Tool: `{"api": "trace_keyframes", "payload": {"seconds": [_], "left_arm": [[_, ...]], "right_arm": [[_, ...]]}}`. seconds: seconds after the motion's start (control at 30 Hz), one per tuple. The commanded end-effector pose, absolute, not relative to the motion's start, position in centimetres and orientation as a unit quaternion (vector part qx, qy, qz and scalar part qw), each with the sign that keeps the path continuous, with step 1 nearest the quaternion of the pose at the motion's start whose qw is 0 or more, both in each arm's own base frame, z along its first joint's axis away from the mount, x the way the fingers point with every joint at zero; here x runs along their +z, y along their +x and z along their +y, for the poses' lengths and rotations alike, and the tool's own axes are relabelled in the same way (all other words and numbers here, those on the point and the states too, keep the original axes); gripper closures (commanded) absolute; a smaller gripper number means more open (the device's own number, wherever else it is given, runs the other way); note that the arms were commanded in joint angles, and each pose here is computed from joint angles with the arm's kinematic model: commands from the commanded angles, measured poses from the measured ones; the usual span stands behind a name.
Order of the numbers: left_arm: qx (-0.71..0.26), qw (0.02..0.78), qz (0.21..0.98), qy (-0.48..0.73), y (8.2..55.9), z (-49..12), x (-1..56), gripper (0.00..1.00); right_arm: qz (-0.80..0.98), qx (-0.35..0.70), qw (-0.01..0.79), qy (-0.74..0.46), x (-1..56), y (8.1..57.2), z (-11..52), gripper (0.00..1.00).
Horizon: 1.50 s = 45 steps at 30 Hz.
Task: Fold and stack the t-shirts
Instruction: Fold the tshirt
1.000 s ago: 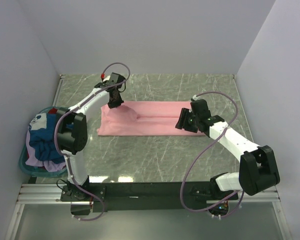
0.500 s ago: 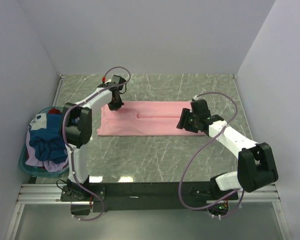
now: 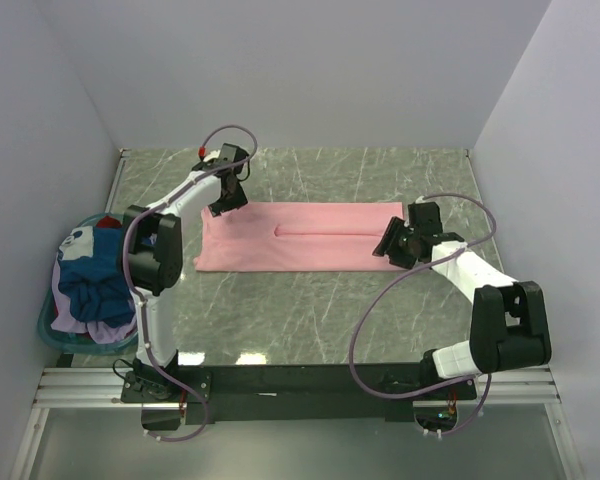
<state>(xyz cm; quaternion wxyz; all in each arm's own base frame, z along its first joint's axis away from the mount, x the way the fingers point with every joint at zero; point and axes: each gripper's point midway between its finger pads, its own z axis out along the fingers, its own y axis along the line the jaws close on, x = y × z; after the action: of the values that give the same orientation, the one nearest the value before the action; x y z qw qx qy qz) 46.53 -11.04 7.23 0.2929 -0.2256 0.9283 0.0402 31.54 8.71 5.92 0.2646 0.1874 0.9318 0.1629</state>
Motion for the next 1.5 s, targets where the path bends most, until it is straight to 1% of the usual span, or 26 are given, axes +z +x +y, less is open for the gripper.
{"api": "trace_keyframes", "payload": {"seconds": [0.0,0.03,0.1,0.13,0.17,0.27,0.3,0.37,0.4,0.5,0.53,0.63,0.87,0.93,1.0,1.1,1.17,1.23,1.27,1.33,1.4,1.47], "left_arm": [[0.026,0.339,0.907,-0.248,48.0,-10.3,11.8,0.41],[0.026,0.340,0.905,-0.252,47.5,-10.0,12.7,0.36],[0.022,0.335,0.906,-0.257,46.3,-9.9,12.8,0.31],[0.011,0.345,0.902,-0.261,45.8,-9.8,14.1,0.32],[0.014,0.329,0.906,-0.266,44.3,-9.6,12.9,0.32],[-0.025,0.325,0.903,-0.279,42.4,-9.9,13.2,0.40],[-0.024,0.310,0.908,-0.281,40.6,-9.5,12.0,0.45],[-0.024,0.287,0.912,-0.293,38.8,-9.0,9.8,0.50],[-0.024,0.282,0.912,-0.298,38.4,-8.6,9.2,0.55],[-0.021,0.249,0.916,-0.314,36.8,-7.7,6.3,0.60],[-0.020,0.238,0.917,-0.319,36.5,-7.3,5.5,0.62],[-0.009,0.207,0.922,-0.328,35.5,-6.9,3.4,0.64],[0.036,0.164,0.919,-0.357,33.7,-4.7,0.6,0.65],[0.047,0.153,0.919,-0.361,33.6,-4.1,0.1,0.64],[0.052,0.159,0.918,-0.361,34.6,-3.9,0.5,0.62],[0.045,0.176,0.917,-0.354,36.7,-4.2,1.7,0.56],[0.034,0.195,0.918,-0.345,38.6,-4.6,3.5,0.48],[0.025,0.217,0.914,-0.341,40.3,-4.9,5.5,0.45],[0.024,0.221,0.913,-0.341,40.4,-4.9,6.2,0.41],[0.019,0.243,0.908,-0.341,41.5,-5.1,8.4,0.38],[0.019,0.256,0.904,-0.341,41.5,-5.2,10.2,0.36],[0.011,0.275,0.898,-0.342,41.6,-5.4,12.0,0.36]], "right_arm": [[0.920,0.182,0.288,0.193,7.4,32.6,8.2,0.40],[0.919,0.186,0.290,0.194,7.6,32.7,8.2,0.40],[0.918,0.193,0.289,0.192,7.8,32.7,8.3,0.40],[0.917,0.195,0.291,0.191,8.1,32.9,8.3,0.41],[0.917,0.199,0.287,0.192,7.9,32.9,8.4,0.41],[0.916,0.204,0.277,0.208,7.2,32.9,8.0,0.43],[0.914,0.207,0.276,0.211,7.1,32.9,8.0,0.44],[0.914,0.204,0.269,0.225,6.3,32.9,7.4,0.48],[0.914,0.202,0.266,0.230,6.0,32.9,7.2,0.49],[0.917,0.199,0.239,0.250,4.2,32.5,6.7,0.53],[0.913,0.196,0.233,0.272,3.7,32.5,5.7,0.53],[0.917,0.180,0.205,0.290,2.2,31.7,5.0,0.54],[0.918,0.133,0.180,0.326,0.7,29.8,3.0,0.54],[0.918,0.123,0.172,0.335,0.5,29.1,2.6,0.54],[0.918,0.106,0.173,0.340,0.5,28.6,2.0,0.54],[0.916,0.085,0.203,0.335,2.0,29.1,1.5,0.54],[0.917,0.069,0.236,0.314,3.7,29.9,1.6,0.54],[0.920,0.064,0.259,0.288,5.5,30.8,2.5,0.54],[0.920,0.061,0.268,0.280,6.0,31.2,2.6,0.54],[0.920,0.055,0.291,0.257,7.3,32.3,3.1,0.54],[0.920,0.074,0.306,0.235,8.2,33.4,4.1,0.55],[0.923,0.083,0.299,0.227,7.8,34.0,4.7,0.56]]}}
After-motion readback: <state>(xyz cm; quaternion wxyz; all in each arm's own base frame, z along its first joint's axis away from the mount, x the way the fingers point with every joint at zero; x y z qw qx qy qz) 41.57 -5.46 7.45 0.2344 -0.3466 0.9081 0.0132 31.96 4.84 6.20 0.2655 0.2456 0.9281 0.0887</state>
